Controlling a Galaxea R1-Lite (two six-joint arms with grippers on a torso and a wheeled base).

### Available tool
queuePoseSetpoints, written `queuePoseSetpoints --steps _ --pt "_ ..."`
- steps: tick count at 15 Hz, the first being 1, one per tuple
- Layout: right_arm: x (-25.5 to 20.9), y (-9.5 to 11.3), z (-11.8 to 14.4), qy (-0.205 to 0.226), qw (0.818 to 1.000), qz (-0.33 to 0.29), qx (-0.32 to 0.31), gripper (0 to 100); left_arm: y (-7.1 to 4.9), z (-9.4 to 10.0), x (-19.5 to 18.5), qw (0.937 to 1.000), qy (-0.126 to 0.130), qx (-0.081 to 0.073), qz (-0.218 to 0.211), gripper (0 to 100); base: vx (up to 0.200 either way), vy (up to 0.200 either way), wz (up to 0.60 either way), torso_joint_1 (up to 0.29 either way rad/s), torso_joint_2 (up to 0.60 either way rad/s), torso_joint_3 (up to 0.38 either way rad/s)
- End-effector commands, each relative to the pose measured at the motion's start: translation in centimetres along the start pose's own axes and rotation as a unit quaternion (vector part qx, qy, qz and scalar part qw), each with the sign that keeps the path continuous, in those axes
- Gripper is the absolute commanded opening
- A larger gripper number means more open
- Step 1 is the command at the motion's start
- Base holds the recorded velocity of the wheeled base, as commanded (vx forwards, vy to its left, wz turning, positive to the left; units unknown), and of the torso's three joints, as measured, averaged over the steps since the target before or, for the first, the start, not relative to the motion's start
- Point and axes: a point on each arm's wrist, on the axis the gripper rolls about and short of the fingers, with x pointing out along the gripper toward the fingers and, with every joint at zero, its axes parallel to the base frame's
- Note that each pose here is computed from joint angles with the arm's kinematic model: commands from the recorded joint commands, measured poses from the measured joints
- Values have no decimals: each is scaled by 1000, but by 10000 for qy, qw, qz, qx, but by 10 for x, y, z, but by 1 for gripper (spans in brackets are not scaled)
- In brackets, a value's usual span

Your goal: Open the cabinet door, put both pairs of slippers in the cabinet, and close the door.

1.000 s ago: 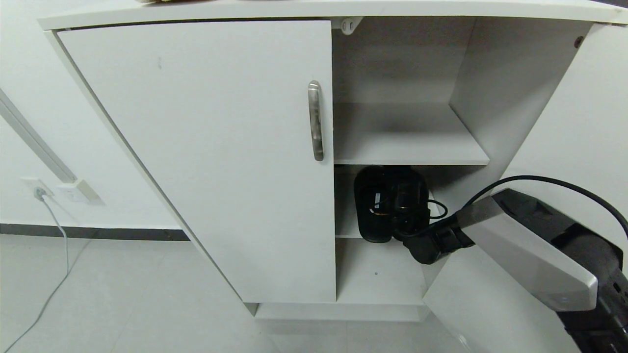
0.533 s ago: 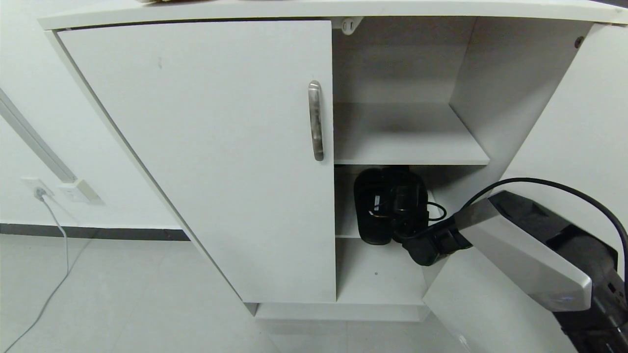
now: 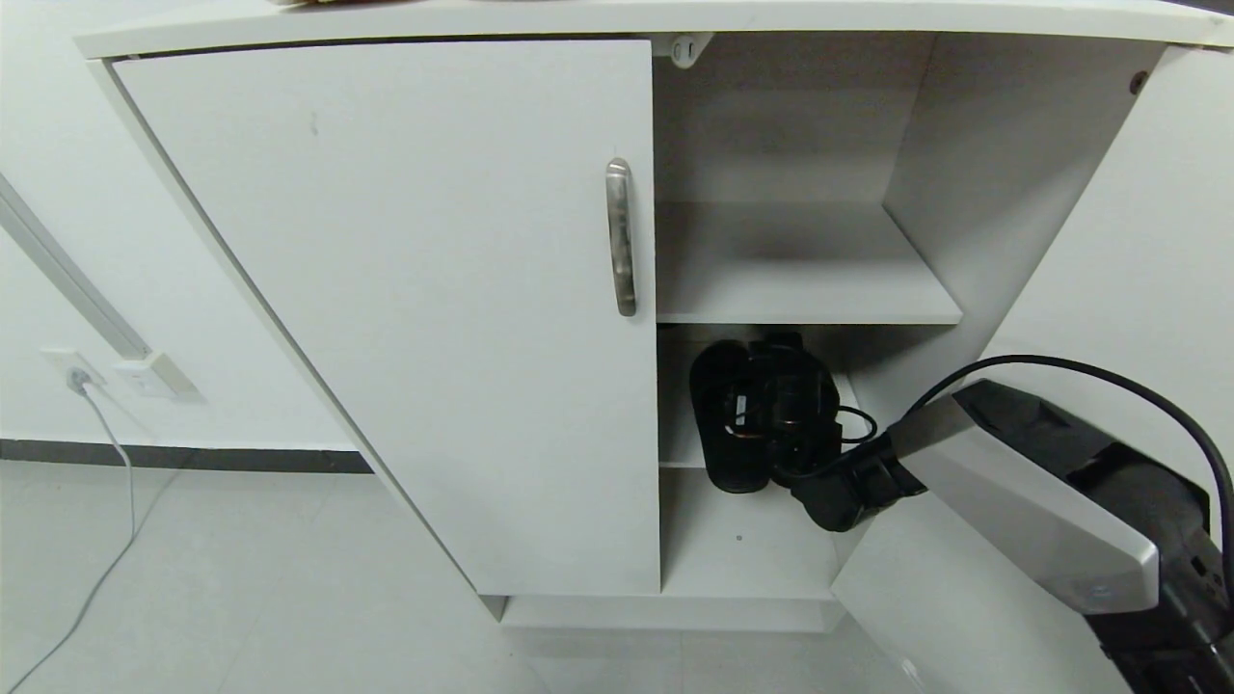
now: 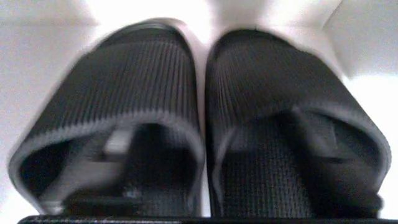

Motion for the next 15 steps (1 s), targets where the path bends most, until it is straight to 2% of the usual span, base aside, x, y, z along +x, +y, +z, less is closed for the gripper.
queuePoseSetpoints --steps 1,7,13,15 --pt "-12 -2 7 38 10000 35 -30 100 0 0 0 10000 14 -1 -1 0 0 0 0 0 0 0" --pt "-82 -15 22 -32 9995 300 -27 100 0 0 0 10000 6 -8 -1 0 0 0 0 0 0 0" --pt "-188 -34 14 -3 9957 923 -116 100 0 0 0 10000 6 -8 -1 0 0 0 0 0 0 0" --pt "-200 -33 15 -39 9945 1040 -113 100 0 0 0 10000 6 -8 -1 0 0 0 0 0 0 0"
